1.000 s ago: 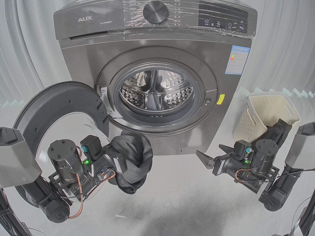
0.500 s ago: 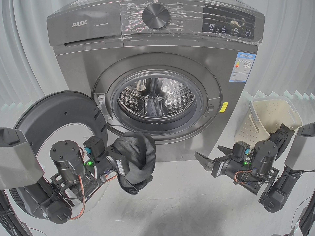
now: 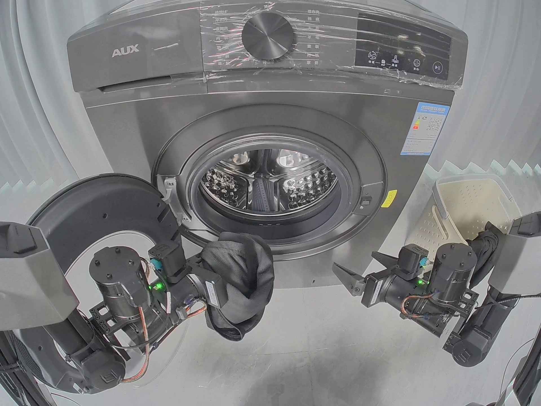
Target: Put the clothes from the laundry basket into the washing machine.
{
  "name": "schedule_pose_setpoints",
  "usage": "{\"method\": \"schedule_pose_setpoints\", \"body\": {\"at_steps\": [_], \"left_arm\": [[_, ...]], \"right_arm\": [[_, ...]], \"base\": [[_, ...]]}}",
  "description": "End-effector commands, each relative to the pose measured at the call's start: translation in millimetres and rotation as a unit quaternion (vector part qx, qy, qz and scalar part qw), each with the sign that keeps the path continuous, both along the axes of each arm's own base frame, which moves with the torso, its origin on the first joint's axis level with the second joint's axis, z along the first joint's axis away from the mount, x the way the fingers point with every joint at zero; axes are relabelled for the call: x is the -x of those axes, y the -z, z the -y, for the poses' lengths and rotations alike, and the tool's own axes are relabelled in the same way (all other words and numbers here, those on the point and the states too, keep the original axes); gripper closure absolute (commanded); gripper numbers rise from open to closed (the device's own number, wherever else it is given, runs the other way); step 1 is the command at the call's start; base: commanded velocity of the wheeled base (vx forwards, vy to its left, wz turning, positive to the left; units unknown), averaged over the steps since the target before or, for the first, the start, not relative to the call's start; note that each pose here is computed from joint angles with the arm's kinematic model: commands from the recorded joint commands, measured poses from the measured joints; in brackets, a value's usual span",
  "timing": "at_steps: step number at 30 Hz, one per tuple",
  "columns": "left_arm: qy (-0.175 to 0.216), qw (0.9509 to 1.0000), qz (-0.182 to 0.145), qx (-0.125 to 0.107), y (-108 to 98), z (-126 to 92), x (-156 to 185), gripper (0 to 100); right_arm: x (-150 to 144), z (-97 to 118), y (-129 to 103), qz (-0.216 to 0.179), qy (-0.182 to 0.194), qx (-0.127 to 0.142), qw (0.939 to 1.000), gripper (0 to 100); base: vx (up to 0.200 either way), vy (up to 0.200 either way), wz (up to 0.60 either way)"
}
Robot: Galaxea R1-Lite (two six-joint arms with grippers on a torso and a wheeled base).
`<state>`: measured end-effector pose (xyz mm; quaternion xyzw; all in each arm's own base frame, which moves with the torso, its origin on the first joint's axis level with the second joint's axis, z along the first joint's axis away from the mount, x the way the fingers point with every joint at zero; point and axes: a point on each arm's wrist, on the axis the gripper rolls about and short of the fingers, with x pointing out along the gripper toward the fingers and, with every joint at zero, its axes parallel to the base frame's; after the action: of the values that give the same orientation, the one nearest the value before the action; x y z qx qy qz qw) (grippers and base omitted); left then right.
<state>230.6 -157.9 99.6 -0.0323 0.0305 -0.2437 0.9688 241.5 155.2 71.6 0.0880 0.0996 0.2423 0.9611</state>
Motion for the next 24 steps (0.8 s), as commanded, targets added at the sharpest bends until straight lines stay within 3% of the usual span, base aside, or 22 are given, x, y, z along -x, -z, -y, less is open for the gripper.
{"method": "schedule_pose_setpoints", "body": {"at_steps": [1, 18, 24], "left_arm": [[0.005, 1.0, -0.003, -0.001, 2, 3, 1, 100], [0.01, 0.9998, -0.014, -0.004, 8, 9, 3, 100], [0.021, 0.9998, 0.004, 0.002, 9, 27, -13, 100]], "right_arm": [[0, 0, 1, -0.001, 0.0, 0.001, 1.0, 0], [4, -2, 1, -0.005, -0.006, -0.002, 1.0, 0], [14, -12, -7, 0.006, -0.03, -0.01, 0.9995, 0]], "base": [[0.2, 0.0, 0.0], [0.0, 0.0, 0.0], [0.0, 0.0, 0.0]]}}
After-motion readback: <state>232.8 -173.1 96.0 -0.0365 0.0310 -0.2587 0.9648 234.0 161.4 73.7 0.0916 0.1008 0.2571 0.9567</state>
